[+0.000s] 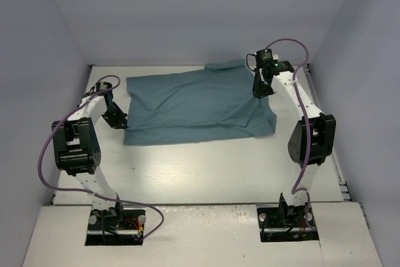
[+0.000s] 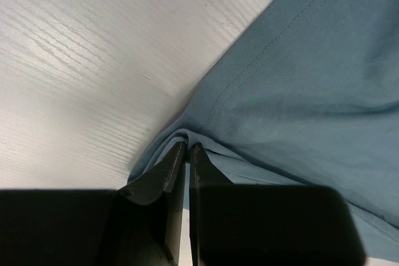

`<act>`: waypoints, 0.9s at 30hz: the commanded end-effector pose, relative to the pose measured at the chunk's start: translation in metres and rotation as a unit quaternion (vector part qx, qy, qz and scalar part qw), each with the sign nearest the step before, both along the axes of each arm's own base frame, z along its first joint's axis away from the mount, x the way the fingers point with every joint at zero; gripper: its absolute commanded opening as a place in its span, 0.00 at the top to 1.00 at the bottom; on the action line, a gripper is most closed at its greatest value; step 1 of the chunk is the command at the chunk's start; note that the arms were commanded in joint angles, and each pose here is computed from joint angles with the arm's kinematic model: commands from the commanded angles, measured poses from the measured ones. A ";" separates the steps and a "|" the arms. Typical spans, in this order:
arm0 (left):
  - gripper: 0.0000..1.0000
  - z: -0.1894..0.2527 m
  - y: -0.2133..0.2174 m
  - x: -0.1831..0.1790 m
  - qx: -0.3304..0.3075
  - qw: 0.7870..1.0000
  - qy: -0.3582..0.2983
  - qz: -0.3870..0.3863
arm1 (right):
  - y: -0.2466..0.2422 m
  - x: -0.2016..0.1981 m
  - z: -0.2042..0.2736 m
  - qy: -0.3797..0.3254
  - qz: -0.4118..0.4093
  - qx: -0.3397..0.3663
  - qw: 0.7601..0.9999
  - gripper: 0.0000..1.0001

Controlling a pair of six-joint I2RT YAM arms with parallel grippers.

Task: Fold and stack the t-shirts
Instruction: Fold the flattened tshirt in 1/3 of the way

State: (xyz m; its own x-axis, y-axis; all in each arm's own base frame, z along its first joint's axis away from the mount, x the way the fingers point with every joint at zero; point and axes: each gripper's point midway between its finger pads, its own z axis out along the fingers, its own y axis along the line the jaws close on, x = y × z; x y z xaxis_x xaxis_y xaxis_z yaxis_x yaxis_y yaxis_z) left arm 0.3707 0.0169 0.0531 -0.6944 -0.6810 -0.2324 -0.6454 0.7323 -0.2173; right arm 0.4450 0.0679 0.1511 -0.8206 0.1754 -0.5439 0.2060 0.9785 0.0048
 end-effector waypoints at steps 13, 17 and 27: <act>1.00 0.030 0.010 0.029 0.029 0.998 -0.054 0.006 | 0.001 0.027 0.049 -0.072 0.003 0.020 0.997 1.00; 1.00 0.031 0.009 0.034 0.032 0.998 -0.058 0.002 | 0.001 0.029 0.042 -0.066 0.003 0.015 0.998 1.00; 0.71 0.039 0.015 0.056 0.054 0.995 -0.077 -0.015 | 0.002 0.038 0.005 -0.038 0.011 0.015 0.999 1.00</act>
